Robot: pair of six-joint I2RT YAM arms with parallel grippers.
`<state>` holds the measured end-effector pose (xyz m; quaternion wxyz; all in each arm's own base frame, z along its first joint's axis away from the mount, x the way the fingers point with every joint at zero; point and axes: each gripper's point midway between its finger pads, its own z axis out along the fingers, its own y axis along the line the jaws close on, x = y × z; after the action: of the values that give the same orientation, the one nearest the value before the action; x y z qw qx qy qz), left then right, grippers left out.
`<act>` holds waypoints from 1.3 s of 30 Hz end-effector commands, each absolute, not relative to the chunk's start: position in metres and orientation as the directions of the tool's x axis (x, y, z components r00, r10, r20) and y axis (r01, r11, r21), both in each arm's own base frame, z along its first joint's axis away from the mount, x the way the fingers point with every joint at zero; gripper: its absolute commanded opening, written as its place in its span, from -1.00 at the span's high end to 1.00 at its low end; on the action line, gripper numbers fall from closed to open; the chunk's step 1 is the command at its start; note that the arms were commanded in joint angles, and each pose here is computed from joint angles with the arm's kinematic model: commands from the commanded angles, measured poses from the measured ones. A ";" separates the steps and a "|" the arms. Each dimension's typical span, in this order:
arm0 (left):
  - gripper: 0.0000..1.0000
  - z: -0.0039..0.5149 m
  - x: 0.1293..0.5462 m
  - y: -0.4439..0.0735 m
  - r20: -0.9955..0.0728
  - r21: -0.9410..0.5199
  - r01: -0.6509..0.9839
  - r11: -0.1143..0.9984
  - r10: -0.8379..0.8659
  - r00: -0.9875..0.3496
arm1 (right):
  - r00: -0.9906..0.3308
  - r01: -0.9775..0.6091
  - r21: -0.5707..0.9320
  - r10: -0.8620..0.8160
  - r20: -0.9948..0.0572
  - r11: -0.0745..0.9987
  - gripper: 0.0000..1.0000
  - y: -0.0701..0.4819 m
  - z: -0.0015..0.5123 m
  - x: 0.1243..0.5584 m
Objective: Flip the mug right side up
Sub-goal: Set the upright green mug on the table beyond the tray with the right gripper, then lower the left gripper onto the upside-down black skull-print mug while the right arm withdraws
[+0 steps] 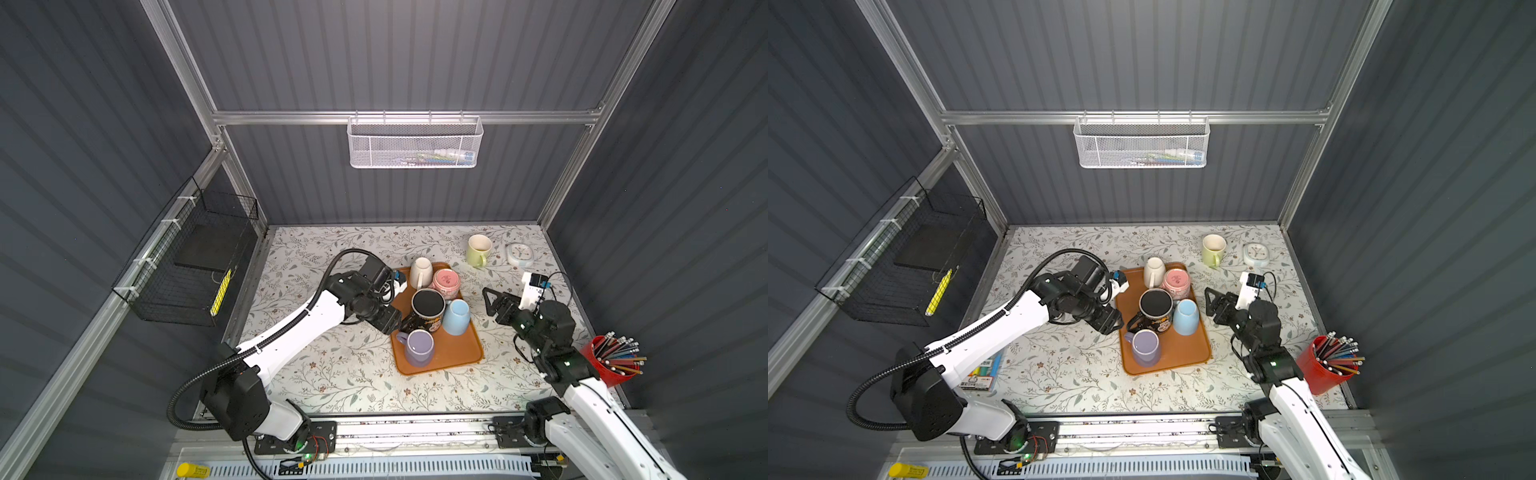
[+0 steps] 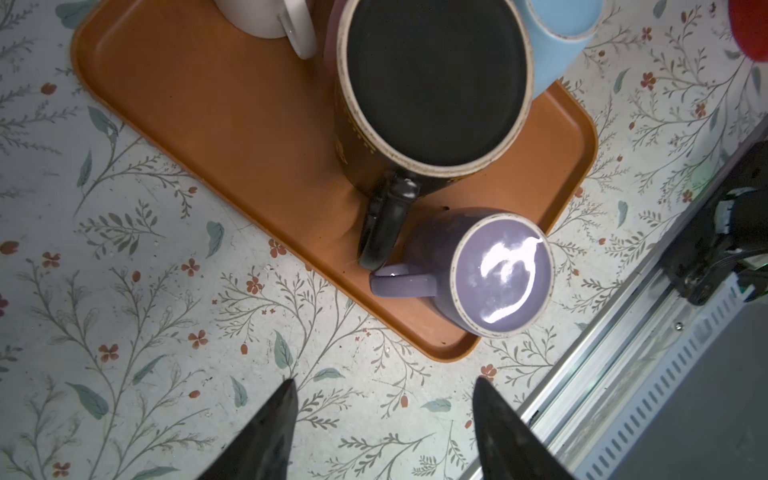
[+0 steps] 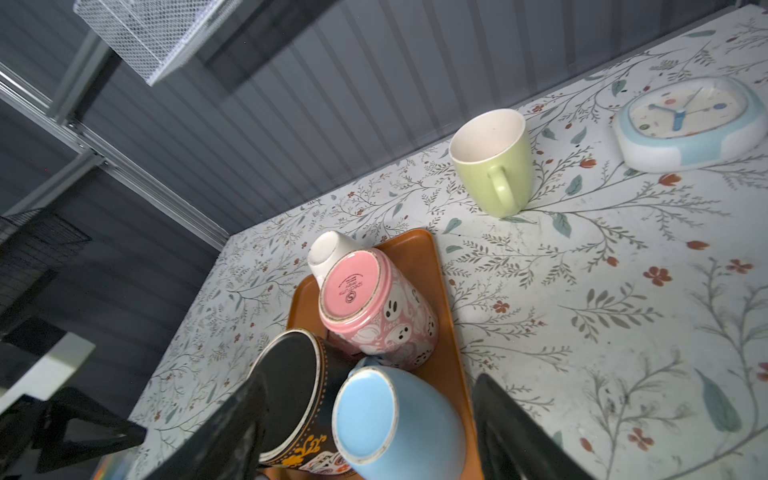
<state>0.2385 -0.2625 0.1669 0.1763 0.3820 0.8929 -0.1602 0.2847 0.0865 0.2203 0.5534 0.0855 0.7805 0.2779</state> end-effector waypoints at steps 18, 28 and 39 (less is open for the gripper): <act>-0.16 0.141 0.272 -0.311 -0.401 -0.019 0.836 0.549 0.762 -0.509 | -0.392 -0.267 0.576 0.459 -0.797 0.773 -0.66 0.102 0.214 0.267; 0.00 0.117 0.276 -0.319 -0.367 -0.017 0.835 0.550 0.774 -0.516 | -0.377 -0.275 0.579 0.468 -0.800 0.768 -0.66 0.101 0.214 0.265; 0.21 0.094 0.278 -0.327 -0.338 -0.012 0.839 0.545 0.787 -0.516 | -0.388 -0.271 0.584 0.469 -0.794 0.765 -0.66 0.102 0.209 0.267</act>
<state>0.2749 -0.3198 0.0933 0.1419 0.4620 0.8710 -0.0882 0.2672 0.0997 0.2072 0.5447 0.0686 0.7681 0.3295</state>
